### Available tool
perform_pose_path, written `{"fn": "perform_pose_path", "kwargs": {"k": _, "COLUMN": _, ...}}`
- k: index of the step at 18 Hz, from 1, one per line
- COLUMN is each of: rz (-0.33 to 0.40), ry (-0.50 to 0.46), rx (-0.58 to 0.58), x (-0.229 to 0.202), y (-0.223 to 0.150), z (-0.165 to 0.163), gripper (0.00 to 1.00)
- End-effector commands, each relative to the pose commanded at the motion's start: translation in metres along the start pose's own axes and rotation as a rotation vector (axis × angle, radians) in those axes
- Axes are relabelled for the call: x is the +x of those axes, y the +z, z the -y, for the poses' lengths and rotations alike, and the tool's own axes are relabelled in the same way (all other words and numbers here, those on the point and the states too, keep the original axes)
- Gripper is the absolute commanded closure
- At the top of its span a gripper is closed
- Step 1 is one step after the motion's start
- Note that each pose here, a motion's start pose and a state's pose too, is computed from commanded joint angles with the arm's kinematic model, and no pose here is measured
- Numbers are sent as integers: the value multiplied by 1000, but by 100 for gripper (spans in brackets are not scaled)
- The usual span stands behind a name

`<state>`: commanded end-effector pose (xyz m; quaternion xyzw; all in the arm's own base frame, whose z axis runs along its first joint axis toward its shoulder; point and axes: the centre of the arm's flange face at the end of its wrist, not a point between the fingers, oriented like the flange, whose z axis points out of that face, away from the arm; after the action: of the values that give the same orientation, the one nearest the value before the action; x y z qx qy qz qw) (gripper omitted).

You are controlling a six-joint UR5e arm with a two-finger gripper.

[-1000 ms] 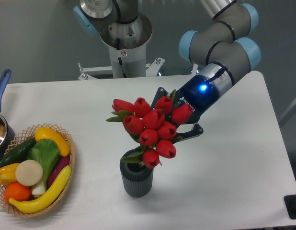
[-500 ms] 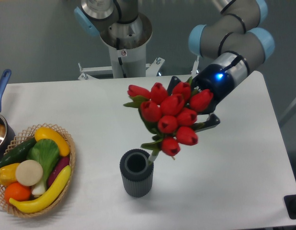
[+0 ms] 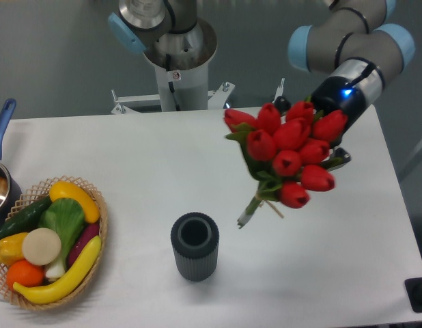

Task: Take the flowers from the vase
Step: 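Carry the held tulips away from the vase and raise them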

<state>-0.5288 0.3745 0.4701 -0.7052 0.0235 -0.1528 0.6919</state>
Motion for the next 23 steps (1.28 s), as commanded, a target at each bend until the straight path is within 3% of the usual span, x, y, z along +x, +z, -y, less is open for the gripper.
{"fn": "perform_pose_path", "kwargs": {"k": 4, "rz": 41, "ry": 17, "rx": -12, "x": -11, "y": -18, "z": -4, "gripper": 62}}
{"fn": "perform_pose_path", "kwargs": {"k": 9, "rz": 148, "ry": 45, "rx": -116, "x": -20, "y": -37, "z": -4, "gripper": 62}}
{"fn": "perform_pose_path", "kwargs": {"k": 13, "rz": 192, "ry": 60, "rx": -174, "x": -22, "y": -39, "z": -1, "gripper": 62}}
{"fn": "perform_pose_path", "kwargs": {"k": 17, "rz": 312, "ry": 79, "rx": -340, "x": -20, "y": -41, "z": 0, "gripper": 63}}
{"fn": "perform_pose_path", "kwargs": {"k": 23, "rz": 405, "ry": 104, "rx": -473, "x": -18, "y": -43, "z": -1, "gripper": 63}}
